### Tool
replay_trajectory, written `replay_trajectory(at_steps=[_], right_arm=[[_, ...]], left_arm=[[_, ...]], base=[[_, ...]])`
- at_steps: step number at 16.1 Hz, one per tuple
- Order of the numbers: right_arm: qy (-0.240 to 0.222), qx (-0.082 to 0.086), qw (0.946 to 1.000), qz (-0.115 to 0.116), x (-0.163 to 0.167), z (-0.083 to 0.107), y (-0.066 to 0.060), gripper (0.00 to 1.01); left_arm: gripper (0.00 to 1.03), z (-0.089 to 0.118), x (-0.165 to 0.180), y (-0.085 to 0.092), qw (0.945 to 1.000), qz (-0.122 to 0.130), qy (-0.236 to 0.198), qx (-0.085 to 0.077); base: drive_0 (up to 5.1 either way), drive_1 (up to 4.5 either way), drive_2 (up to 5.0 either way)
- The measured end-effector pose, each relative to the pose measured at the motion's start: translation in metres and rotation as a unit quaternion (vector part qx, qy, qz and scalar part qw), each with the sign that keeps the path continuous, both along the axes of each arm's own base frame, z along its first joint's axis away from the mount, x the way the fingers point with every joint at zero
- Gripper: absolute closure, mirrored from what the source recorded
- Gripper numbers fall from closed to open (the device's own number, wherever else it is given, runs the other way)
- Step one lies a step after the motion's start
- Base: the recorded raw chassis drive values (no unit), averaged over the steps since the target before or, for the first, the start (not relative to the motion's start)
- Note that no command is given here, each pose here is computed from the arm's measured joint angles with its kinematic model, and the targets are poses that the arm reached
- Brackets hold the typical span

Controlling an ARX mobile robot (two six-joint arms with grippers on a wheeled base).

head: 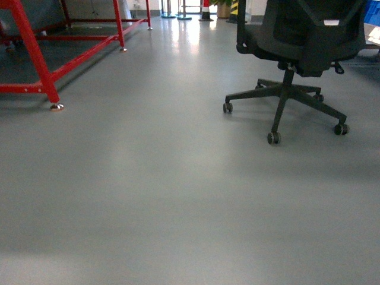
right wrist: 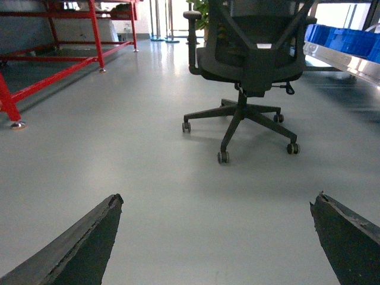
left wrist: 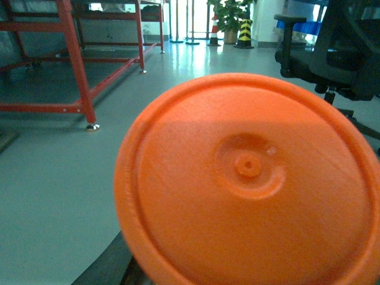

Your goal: Pick capacitor and pack into box

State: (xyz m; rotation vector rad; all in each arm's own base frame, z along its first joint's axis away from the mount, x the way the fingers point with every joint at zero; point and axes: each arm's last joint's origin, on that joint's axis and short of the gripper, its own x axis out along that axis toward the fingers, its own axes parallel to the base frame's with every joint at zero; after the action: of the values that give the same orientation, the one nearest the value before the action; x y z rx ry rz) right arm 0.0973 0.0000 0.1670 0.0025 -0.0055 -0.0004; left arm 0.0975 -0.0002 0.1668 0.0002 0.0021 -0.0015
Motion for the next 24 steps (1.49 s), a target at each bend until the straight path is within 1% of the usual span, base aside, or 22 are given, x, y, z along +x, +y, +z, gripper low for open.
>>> replay_trajectory(at_steps=[24], right_arm=[[0.001,0.000,1.0000,0.000,0.0000,-0.0002,0.0000,0.03]], left_arm=[[0.59,-0.0002,0.0000,0.0000,1.0000,0.000,0.001,0.000]], base=[[-5.0,2.43,2.4]])
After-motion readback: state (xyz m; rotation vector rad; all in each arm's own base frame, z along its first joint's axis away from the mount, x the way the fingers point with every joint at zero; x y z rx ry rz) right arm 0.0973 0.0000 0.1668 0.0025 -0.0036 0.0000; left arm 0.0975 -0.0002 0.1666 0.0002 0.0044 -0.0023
